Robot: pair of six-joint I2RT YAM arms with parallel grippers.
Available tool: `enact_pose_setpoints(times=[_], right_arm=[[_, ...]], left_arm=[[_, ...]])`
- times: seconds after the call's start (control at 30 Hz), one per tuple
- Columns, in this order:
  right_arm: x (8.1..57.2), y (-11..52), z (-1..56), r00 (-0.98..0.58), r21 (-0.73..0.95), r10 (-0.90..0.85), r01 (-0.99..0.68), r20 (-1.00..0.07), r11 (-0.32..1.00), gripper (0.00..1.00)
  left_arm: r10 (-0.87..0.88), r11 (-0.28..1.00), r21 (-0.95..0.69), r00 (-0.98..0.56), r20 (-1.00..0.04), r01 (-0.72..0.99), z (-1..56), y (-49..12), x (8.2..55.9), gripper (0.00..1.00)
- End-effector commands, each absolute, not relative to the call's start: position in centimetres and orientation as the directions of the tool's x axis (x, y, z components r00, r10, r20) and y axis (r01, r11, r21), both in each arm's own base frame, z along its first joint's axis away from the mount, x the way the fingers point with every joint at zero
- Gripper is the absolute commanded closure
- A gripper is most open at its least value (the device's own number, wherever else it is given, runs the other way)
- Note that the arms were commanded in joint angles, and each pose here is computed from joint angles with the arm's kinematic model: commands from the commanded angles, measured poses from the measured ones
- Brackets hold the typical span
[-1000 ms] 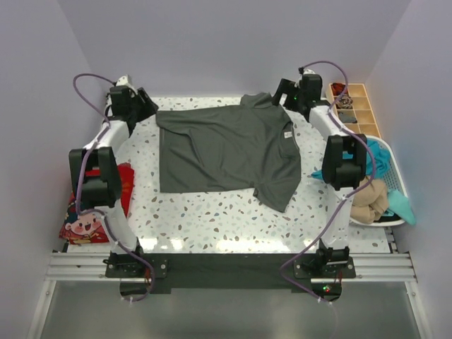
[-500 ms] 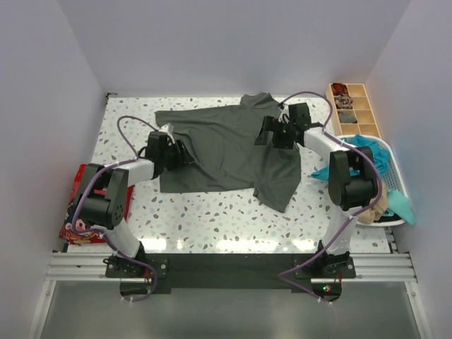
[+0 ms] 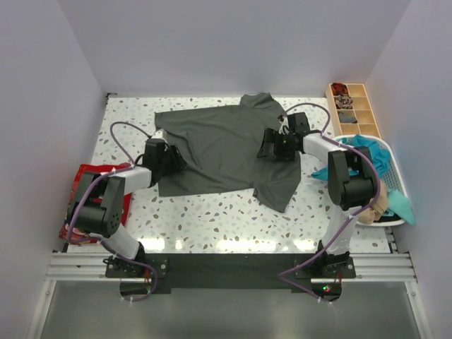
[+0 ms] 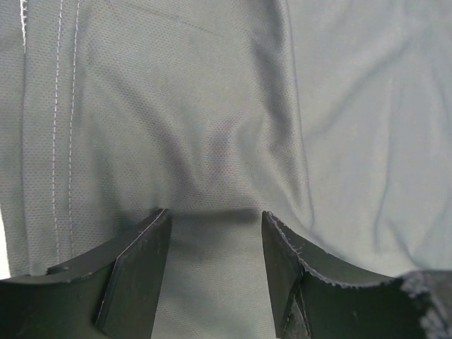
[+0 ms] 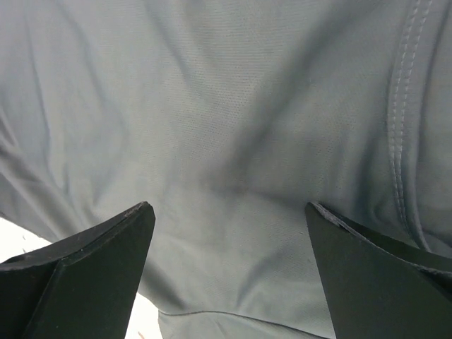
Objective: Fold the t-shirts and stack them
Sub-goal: Flatten out the tshirt
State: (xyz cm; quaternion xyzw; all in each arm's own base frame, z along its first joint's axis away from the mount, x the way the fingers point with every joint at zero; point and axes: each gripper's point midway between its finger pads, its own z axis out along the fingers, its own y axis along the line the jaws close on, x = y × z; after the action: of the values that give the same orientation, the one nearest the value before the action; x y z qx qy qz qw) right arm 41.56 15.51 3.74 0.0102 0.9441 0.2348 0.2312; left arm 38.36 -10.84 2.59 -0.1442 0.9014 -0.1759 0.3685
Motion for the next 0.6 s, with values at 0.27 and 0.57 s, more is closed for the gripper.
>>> enact_pose_setpoints(times=[0.27,0.57], right_arm=[[35.5,12.9,1.4,-0.938,0.294,0.129,0.030,-0.323,0.955,0.07],[32.7,10.9,3.7,-0.914,0.195,0.094,0.017,-0.394,0.981,0.07]], left_arm=[[-0.444,0.895,-0.245,-0.799,-0.406,-0.373,-2.5,-6.8,27.0,0.42],[-0.375,0.926,-0.186,-0.850,-0.370,-0.327,-1.7,-6.1,24.2,0.43]])
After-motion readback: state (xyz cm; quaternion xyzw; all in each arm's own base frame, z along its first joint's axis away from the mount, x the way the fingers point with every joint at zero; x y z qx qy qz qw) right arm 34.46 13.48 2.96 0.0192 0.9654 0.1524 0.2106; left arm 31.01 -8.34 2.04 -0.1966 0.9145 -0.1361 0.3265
